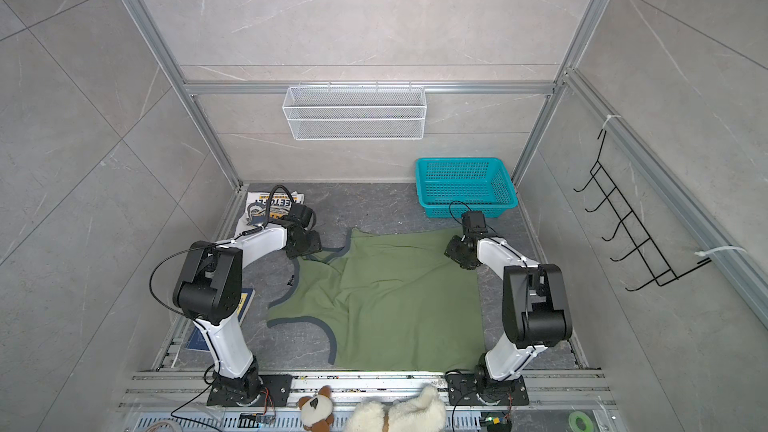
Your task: Fold and stack the tank tops
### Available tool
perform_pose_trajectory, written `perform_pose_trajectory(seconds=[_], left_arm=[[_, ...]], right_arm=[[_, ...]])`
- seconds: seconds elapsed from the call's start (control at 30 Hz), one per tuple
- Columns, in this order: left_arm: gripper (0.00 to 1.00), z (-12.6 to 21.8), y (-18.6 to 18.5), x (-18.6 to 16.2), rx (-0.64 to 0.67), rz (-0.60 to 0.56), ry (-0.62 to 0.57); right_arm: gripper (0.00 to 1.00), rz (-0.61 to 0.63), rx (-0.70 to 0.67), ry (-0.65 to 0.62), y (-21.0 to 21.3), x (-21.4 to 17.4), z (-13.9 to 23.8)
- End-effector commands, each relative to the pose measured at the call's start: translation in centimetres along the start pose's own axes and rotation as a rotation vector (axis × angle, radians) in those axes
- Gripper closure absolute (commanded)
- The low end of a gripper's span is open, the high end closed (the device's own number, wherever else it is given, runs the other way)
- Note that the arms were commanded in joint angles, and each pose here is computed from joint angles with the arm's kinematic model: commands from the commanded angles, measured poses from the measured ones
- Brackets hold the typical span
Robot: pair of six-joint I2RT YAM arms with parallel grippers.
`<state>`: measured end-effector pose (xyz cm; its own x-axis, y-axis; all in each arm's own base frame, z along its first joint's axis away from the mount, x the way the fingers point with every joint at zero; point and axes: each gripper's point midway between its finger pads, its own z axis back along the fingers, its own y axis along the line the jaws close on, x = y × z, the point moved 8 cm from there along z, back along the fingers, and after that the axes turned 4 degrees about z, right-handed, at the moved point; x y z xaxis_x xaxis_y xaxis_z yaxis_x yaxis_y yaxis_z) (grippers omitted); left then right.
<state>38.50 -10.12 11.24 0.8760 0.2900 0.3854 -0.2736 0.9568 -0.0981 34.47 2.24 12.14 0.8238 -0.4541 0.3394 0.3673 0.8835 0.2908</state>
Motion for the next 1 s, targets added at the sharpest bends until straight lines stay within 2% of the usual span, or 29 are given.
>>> perform_pose_trajectory(seconds=[0.0, 0.13, 0.23, 0.4, 0.5, 0.63, 0.77, 0.97], left_arm=[[0.41, -0.4, 0.3, 0.9, 0.081, 0.013, -0.026], [0.55, -1.4, 0.1, 1.0, 0.090, 0.016, -0.007], [0.69, -1.8, 0.1, 1.0, 0.098, 0.019, -0.002], [0.90, -0.5, 0.5, 1.7, 0.145, 0.033, -0.035], [0.92, 1.5, 1.4, 2.3, 0.195, 0.056, -0.098], [0.95, 3.6, 4.3, 2.9, 0.253, 0.155, -0.155], [0.95, 3.7, 6.5, 3.2, 0.254, 0.216, -0.157], [0.95, 3.1, 6.4, 4.1, 0.232, 0.202, -0.142]], right_arm=[[0.49, 0.006, -0.027, 0.033, -0.6, -0.7, -0.5], [0.49, 0.011, -0.057, 0.041, -1.0, -0.7, -0.7], [0.48, 0.010, -0.065, 0.063, -1.0, -0.8, -1.3], [0.48, 0.005, -0.102, 0.111, -1.3, -0.8, -2.6], [0.48, -0.002, -0.150, 0.127, -1.7, -0.9, -3.2], [0.48, -0.024, -0.200, 0.140, -2.5, -0.9, -3.8], [0.48, -0.049, -0.218, 0.134, -3.4, -0.8, -3.9], [0.48, -0.024, -0.171, 0.098, -2.5, 0.4, -3.0]])
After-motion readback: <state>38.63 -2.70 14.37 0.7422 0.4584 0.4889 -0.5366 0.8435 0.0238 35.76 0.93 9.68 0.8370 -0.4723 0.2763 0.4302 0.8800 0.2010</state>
